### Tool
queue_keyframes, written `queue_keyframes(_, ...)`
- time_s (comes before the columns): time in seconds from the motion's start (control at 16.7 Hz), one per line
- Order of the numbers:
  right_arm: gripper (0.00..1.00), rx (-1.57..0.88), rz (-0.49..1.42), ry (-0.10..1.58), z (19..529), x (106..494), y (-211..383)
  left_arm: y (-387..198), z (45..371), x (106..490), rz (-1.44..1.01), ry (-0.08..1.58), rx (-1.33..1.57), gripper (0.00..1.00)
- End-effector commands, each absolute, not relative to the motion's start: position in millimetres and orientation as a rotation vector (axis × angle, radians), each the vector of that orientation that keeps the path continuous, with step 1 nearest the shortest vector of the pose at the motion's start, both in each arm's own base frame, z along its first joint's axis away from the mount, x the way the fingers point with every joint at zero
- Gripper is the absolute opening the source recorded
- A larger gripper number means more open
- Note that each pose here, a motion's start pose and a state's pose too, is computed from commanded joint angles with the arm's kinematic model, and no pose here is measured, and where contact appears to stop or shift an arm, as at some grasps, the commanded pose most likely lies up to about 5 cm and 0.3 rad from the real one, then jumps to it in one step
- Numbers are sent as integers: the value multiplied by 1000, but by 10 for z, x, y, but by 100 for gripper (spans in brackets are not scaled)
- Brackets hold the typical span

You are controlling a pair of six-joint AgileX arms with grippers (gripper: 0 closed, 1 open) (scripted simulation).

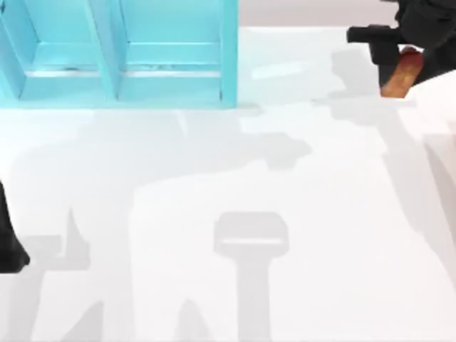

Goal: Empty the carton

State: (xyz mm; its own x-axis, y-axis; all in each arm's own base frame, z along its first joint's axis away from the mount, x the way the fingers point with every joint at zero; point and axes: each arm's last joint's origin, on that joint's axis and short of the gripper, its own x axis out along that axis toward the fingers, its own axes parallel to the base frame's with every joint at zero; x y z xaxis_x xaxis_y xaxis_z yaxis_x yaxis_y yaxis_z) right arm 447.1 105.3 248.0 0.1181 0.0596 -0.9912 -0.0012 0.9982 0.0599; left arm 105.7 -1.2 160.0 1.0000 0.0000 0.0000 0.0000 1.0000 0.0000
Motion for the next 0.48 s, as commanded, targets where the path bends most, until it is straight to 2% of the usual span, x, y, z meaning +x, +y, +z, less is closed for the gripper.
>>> queue_keyframes(0.24, 0, 41, 20, 1517, 2006, 4588, 1798, -12, 1600, 1057, 0, 0, 0, 100)
queue_keyframes(0.48, 0, 14, -13, 1569, 1726, 4571, 2069, -12, 1600, 1057, 0, 0, 0, 100)
